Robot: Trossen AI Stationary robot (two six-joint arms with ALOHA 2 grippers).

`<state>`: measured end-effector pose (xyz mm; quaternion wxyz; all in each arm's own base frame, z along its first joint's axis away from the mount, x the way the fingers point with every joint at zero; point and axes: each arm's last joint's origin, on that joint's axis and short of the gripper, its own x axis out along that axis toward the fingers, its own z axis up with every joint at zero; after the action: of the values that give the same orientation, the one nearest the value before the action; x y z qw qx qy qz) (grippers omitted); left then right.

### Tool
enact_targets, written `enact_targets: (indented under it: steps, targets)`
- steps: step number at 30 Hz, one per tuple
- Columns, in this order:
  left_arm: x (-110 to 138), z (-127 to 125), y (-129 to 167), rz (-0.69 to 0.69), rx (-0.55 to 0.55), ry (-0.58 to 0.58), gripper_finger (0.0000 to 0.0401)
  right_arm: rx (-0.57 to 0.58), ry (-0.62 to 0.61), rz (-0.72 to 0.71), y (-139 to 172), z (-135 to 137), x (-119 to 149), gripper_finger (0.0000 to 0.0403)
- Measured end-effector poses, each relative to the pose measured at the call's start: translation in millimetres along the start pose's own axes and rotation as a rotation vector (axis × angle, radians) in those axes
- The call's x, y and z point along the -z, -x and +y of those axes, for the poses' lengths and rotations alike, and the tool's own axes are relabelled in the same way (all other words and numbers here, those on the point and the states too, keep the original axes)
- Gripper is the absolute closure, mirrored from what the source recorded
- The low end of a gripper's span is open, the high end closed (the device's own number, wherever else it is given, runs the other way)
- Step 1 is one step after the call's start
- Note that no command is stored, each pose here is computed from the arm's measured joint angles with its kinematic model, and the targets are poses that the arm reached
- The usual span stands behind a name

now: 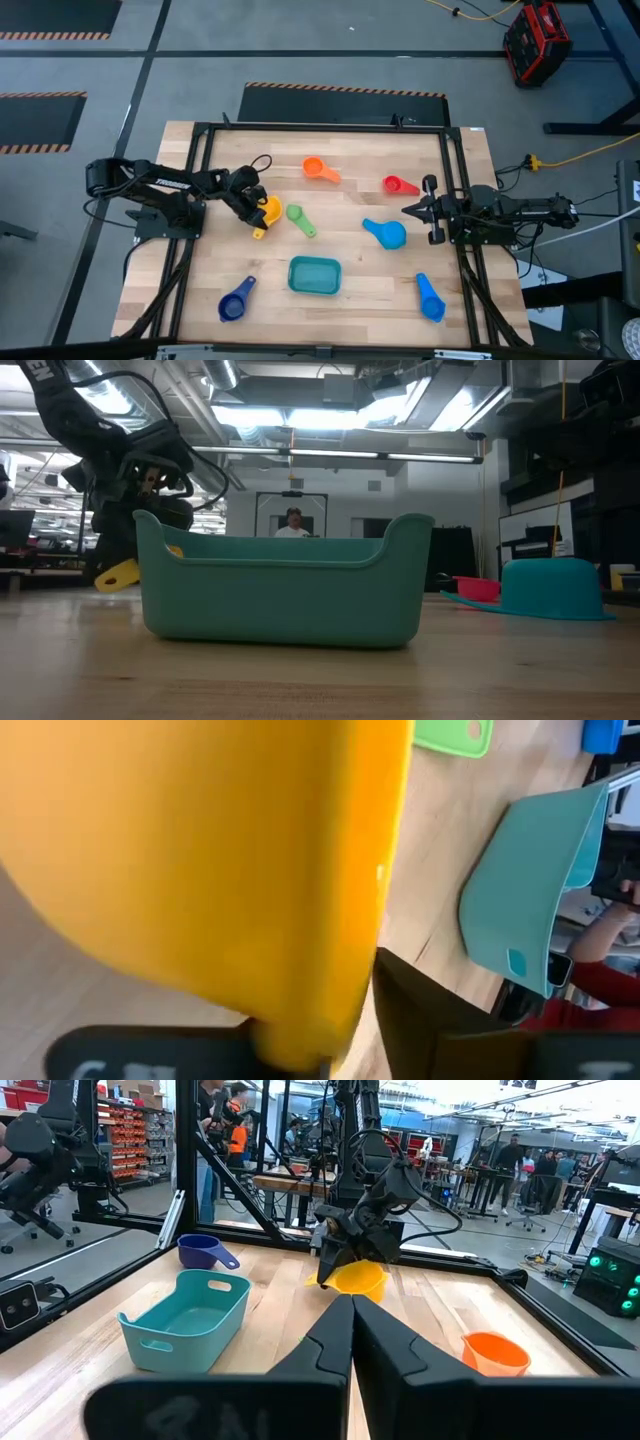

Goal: Nest measuring cups in basket
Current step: Prepare the yellow measuring cup

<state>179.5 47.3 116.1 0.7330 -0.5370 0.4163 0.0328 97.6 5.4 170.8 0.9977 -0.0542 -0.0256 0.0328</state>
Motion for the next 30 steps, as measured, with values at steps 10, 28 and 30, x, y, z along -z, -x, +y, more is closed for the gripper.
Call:
enact_targets:
  steps: [10, 28, 30]
  targets:
    - [-0.8, 0.6, 0.0, -0.025, -0.023, 0.018, 0.0266, 0.0, 0.0, 0.0, 0.0, 0.0, 0.0, 0.0389]
    - [-10.3, 9.5, 11.7, -0.053, 0.018, 0.1, 0.0267, 0.0, 0.0, 0.001, 0.0, 0.0, 0.2, 0.0389]
    - [-10.4, 10.9, 12.5, -0.054, 0.012, 0.125, 0.0267, 0.0, 0.0, 0.001, 0.0, 0.0, 0.2, 0.0389]
